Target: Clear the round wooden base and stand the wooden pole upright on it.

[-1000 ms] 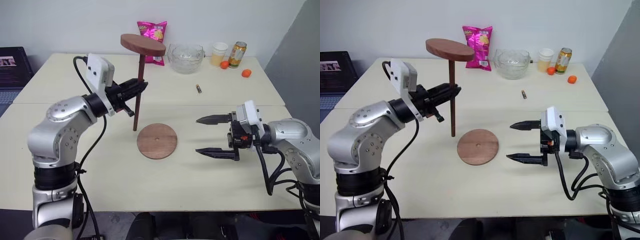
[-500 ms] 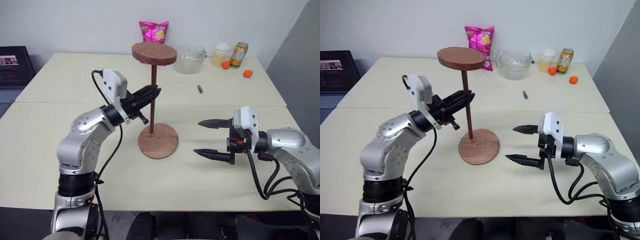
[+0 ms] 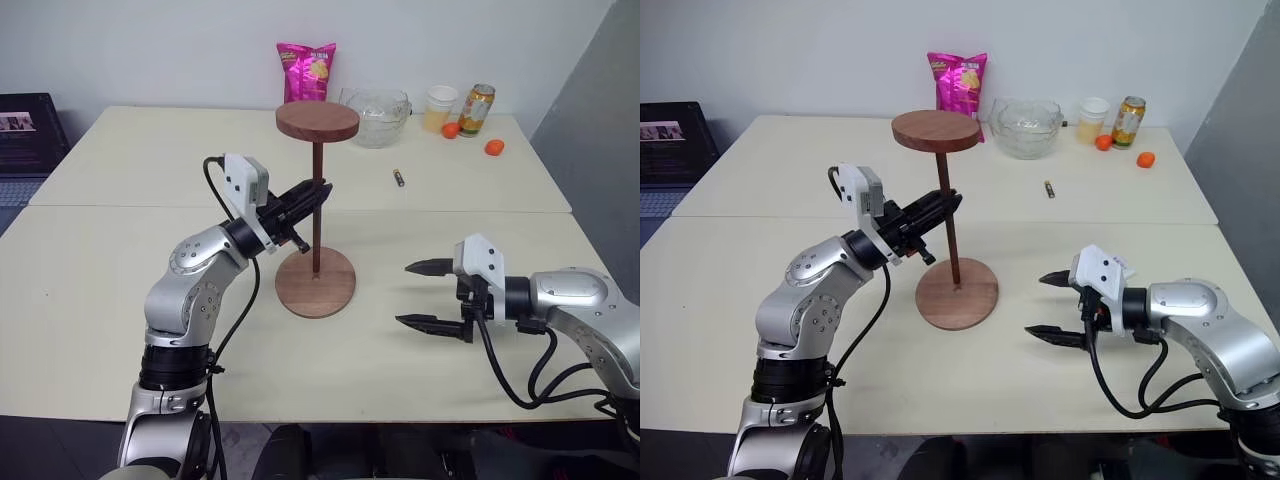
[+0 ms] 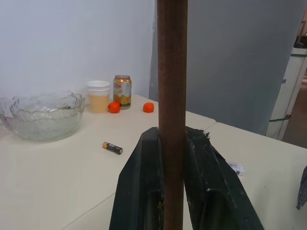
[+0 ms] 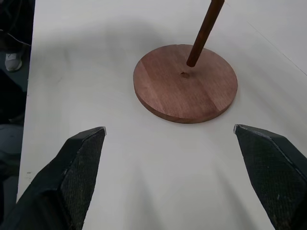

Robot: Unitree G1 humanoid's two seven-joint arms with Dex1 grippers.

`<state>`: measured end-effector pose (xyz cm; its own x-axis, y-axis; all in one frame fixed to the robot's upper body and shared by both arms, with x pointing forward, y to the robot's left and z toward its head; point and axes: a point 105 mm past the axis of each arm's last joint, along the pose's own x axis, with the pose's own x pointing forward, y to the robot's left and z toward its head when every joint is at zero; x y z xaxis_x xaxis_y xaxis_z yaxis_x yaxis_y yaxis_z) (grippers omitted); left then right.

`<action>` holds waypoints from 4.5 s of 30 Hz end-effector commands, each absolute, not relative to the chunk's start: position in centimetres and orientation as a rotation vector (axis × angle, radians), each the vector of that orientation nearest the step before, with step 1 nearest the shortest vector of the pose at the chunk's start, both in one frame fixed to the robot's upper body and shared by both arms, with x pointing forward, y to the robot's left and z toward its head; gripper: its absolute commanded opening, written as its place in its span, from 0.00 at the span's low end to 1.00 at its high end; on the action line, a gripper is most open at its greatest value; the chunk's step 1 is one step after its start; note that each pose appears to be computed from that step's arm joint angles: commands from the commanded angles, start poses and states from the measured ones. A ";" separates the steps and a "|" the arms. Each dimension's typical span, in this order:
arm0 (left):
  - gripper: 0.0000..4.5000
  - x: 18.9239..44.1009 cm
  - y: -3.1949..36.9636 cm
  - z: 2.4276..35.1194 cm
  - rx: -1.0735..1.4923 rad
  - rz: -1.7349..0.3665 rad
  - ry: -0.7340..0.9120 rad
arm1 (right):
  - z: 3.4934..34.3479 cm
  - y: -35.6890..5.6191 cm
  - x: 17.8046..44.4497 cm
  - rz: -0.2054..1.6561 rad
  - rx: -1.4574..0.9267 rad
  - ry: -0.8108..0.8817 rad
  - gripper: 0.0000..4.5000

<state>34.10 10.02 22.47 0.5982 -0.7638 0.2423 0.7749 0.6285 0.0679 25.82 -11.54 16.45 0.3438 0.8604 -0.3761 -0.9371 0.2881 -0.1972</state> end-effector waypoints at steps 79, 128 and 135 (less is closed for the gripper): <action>0.05 34.2 11.2 16.3 0.094 -0.844 -0.116 | 19.1 -9.1 24.1 1.309 -0.361 0.109 1.00; 0.05 34.4 15.1 12.5 0.152 -0.778 0.037 | 20.1 -8.4 23.8 1.316 -0.315 0.046 1.00; 0.39 35.0 16.3 12.2 0.157 -0.750 0.032 | 20.5 -8.3 23.8 1.321 -0.311 0.025 1.00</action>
<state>34.57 15.61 11.55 0.7130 -0.6950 -0.0928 0.7011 0.7073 0.0904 24.17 -8.54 19.02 0.2649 0.9332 -0.2430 -0.9600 0.2314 -0.1578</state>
